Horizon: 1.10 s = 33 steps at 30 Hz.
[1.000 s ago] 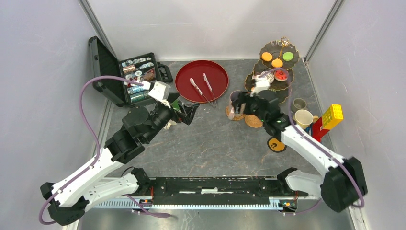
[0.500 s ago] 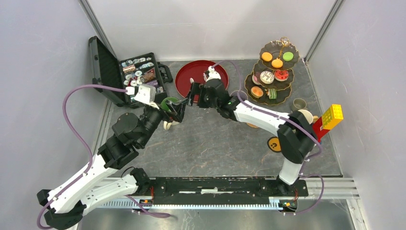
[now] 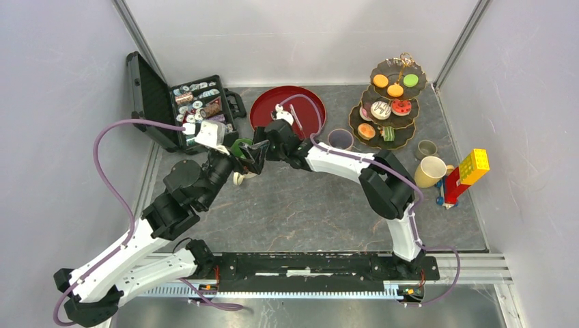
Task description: Serve the afternoon tea
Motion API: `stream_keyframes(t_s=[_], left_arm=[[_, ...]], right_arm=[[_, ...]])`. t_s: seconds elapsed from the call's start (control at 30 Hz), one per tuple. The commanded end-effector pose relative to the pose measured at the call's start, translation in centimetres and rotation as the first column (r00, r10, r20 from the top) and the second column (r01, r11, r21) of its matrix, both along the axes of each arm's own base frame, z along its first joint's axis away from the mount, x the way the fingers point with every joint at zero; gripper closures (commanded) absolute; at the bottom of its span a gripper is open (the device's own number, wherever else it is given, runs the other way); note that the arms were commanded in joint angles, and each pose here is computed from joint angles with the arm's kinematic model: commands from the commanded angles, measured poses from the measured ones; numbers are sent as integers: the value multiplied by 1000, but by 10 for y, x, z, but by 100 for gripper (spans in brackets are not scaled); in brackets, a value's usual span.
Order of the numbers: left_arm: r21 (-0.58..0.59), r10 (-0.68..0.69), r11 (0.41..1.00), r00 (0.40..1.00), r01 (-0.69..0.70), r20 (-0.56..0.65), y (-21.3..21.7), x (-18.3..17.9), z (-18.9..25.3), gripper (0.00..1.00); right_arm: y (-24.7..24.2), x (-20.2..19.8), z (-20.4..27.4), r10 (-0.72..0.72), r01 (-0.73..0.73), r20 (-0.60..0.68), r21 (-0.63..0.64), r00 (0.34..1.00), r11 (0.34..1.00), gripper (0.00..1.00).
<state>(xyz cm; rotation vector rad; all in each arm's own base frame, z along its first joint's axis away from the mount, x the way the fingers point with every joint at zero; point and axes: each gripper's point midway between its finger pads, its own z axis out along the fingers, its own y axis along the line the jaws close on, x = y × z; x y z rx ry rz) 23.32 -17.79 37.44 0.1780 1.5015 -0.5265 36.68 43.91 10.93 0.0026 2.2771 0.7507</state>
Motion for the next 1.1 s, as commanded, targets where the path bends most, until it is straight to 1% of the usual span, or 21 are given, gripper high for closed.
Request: stream_keyframes(t_s=[0.0,0.07,0.17,0.23,0.37,0.43,0.5,0.63,0.7,0.83,0.93,1.07], left_arm=[[-38,-13,999,1000,14,26,-3,-1,12,0],[-35,-17,999,1000,18,24,-4,-1,12,0],[-33,-21,999,1000,21,21,-6,0,11,0],[-33,-23,999,1000,24,20,-7,0,11,0],[-37,-16,999,1000,17,18,-5,0,11,0],[-42,-11,999,1000,12,21,-3,0,11,0],[-39,-7,999,1000,8,20,-3,0,11,0],[-32,-2,999,1000,3,19,-3,1,10,0],[-33,3,999,1000,-2,20,-2,2,10,0],[-31,0,1000,1000,1,19,-3,2,10,0],[-33,-5,999,1000,5,20,-3,1,10,0],[-36,-9,999,1000,10,24,-3,0,13,0]], right_arm=[[3,16,8,-66,70,66,-71,996,995,8],[4,17,2,-71,81,86,-117,994,990,14],[4,21,-4,-82,104,120,-188,989,977,19],[4,24,-8,-83,111,132,-226,988,968,27],[6,26,-13,-70,113,162,-272,984,956,37],[7,27,-13,-61,112,176,-300,983,947,39],[8,28,-11,-50,113,196,-325,979,939,45],[10,25,-12,-6,80,205,-354,979,932,60],[7,22,-13,10,71,208,-377,978,923,65],[-6,12,-12,25,58,206,-386,978,921,72],[-11,2,0,48,32,220,-345,974,938,78],[-16,-8,18,81,-3,241,-309,967,951,90]])
